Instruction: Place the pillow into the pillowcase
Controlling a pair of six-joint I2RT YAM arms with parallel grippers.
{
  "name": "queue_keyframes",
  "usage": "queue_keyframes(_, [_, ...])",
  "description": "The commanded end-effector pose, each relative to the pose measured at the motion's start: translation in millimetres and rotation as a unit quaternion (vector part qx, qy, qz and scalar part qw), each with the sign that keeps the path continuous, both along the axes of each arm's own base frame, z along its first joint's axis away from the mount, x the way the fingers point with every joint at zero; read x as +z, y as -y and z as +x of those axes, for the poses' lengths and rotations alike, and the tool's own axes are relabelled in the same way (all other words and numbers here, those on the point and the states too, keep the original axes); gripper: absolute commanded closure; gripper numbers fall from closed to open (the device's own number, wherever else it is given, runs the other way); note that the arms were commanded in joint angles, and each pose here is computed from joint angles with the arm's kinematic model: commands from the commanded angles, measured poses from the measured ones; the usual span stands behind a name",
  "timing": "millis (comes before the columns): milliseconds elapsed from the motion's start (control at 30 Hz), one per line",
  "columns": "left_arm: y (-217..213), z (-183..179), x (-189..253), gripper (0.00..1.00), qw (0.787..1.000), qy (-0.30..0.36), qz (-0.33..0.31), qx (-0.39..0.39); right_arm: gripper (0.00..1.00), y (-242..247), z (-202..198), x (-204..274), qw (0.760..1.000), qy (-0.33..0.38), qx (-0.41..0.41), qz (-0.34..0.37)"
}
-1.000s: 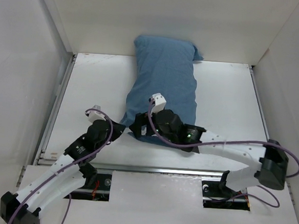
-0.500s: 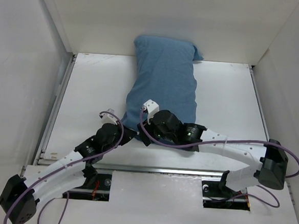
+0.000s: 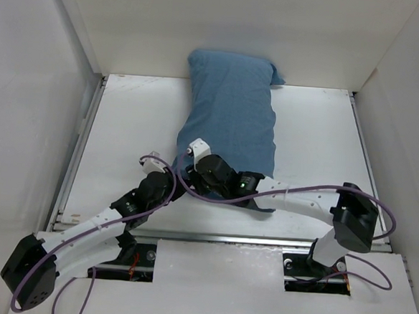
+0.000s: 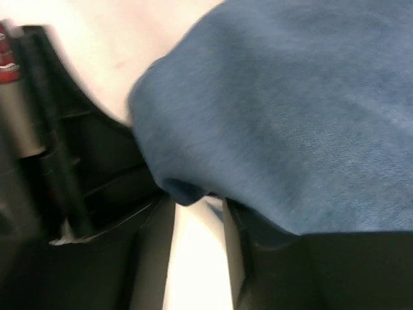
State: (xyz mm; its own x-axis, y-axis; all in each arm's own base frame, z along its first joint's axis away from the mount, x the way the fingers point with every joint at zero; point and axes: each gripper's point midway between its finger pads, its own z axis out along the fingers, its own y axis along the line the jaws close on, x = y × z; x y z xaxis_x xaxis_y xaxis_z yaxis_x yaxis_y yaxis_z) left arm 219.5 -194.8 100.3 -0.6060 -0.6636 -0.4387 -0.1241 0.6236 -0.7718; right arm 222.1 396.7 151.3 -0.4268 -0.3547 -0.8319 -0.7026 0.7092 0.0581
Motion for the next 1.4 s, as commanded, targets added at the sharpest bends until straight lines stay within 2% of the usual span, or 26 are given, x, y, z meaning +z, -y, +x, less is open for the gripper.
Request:
queue_keyframes(0, [-2, 11, 10, 1.00, 0.999, 0.025, -0.019, 0.028, 0.61, -9, 28, 37, 0.995, 0.048, -0.072, 0.054])
queue_keyframes(33, [-3, 12, 7, 1.00, 0.999, 0.023, -0.014, 0.033, 0.82, -6, 30, 33, 0.994, 0.052, -0.080, 0.051])
queue_keyframes(67, [-2, 13, 10, 1.00, 0.999, 0.024, -0.022, 0.036, 0.93, -5, 29, 51, 0.992, 0.059, -0.081, 0.072])
queue_keyframes(100, [-5, 14, 4, 1.00, 0.999, 0.022, -0.016, 0.042, 1.00, -5, 24, 54, 0.993, 0.051, -0.073, 0.082])
queue_keyframes(200, [-2, 19, 7, 1.00, 0.998, 0.033, -0.028, 0.049, 1.00, -10, -5, 84, 0.991, 0.027, 0.002, 0.132])
queue_keyframes(267, [-1, 21, 5, 1.00, 0.998, 0.039, -0.029, 0.051, 1.00, -16, -42, 93, 0.983, -0.021, 0.088, 0.157])
queue_keyframes(400, [9, 32, 8, 1.00, 0.995, 0.052, -0.050, 0.074, 1.00, -16, -112, 124, 0.943, -0.106, 0.238, 0.207])
queue_keyframes(467, [11, 40, 17, 1.00, 0.990, 0.070, -0.072, 0.101, 1.00, -15, -136, 127, 0.928, -0.155, 0.267, 0.208])
queue_keyframes(500, [12, 41, 16, 1.00, 0.989, 0.069, -0.076, 0.108, 1.00, -14, -139, 137, 0.924, -0.157, 0.276, 0.212])
queue_keyframes(567, [19, 49, 28, 1.00, 0.985, 0.085, -0.084, 0.128, 1.00, -18, -144, 122, 0.921, -0.187, 0.284, 0.188])
queue_keyframes(633, [25, 52, 28, 1.00, 0.980, 0.077, -0.093, 0.159, 1.00, -23, -156, 125, 0.905, -0.209, 0.320, 0.189])
queue_keyframes(667, [19, 60, 33, 1.00, 0.970, 0.079, -0.101, 0.206, 1.00, -30, -165, 126, 0.893, -0.223, 0.344, 0.187])
queue_keyframes(733, [15, 67, 32, 1.00, 0.963, 0.088, -0.089, 0.240, 1.00, -37, -173, 125, 0.884, -0.231, 0.364, 0.180])
queue_keyframes(767, [15, 66, 17, 1.00, 0.956, 0.069, -0.093, 0.269, 1.00, -43, -174, 121, 0.879, -0.241, 0.372, 0.176])
queue_keyframes(833, [9, 72, 20, 1.00, 0.936, 0.075, -0.108, 0.325, 1.00, -48, -187, 130, 0.863, -0.239, 0.408, 0.177])
queue_keyframes(867, [6, 67, 5, 1.00, 0.935, 0.062, -0.086, 0.339, 1.00, -51, -187, 144, 0.858, -0.232, 0.419, 0.187])
queue_keyframes(933, [6, 68, 22, 1.00, 0.908, 0.074, -0.147, 0.385, 1.00, -55, -189, 157, 0.850, -0.223, 0.435, 0.197])
queue_keyframes(1100, [13, 67, 41, 1.00, 0.887, 0.122, -0.160, 0.417, 1.00, -53, -201, 196, 0.820, -0.204, 0.488, 0.221])
queue_keyframes(1133, [8, 66, 36, 1.00, 0.887, 0.124, -0.135, 0.423, 1.00, -52, -201, 198, 0.820, -0.204, 0.488, 0.220])
queue_keyframes(1167, [10, 69, 49, 0.97, 0.868, 0.127, -0.180, 0.444, 1.00, -52, -200, 196, 0.823, -0.207, 0.482, 0.216])
queue_keyframes(1200, [7, 69, 48, 0.95, 0.865, 0.124, -0.177, 0.452, 1.00, -55, -192, 194, 0.840, -0.201, 0.458, 0.212])
queue_keyframes(1233, [-3, 58, 34, 0.95, 0.878, 0.122, -0.107, 0.450, 1.00, -54, -188, 194, 0.848, -0.192, 0.447, 0.209])
queue_keyframes(1267, [-2, 56, 44, 0.94, 0.875, 0.134, -0.109, 0.452, 1.00, -52, -185, 195, 0.855, -0.184, 0.436, 0.211])
queue_keyframes(1300, [-4, 51, 50, 0.94, 0.863, 0.141, -0.150, 0.461, 1.00, -54, -178, 185, 0.867, -0.182, 0.417, 0.203])
queue_keyframes(1333, [-8, 44, 44, 0.91, 0.864, 0.147, -0.146, 0.459, 1.00, -54, -175, 189, 0.872, -0.173, 0.408, 0.206])
queue_keyframes(1367, [-10, 28, 40, 0.91, 0.882, 0.150, -0.101, 0.436, 1.00, -55, -171, 184, 0.880, -0.178, 0.390, 0.204])
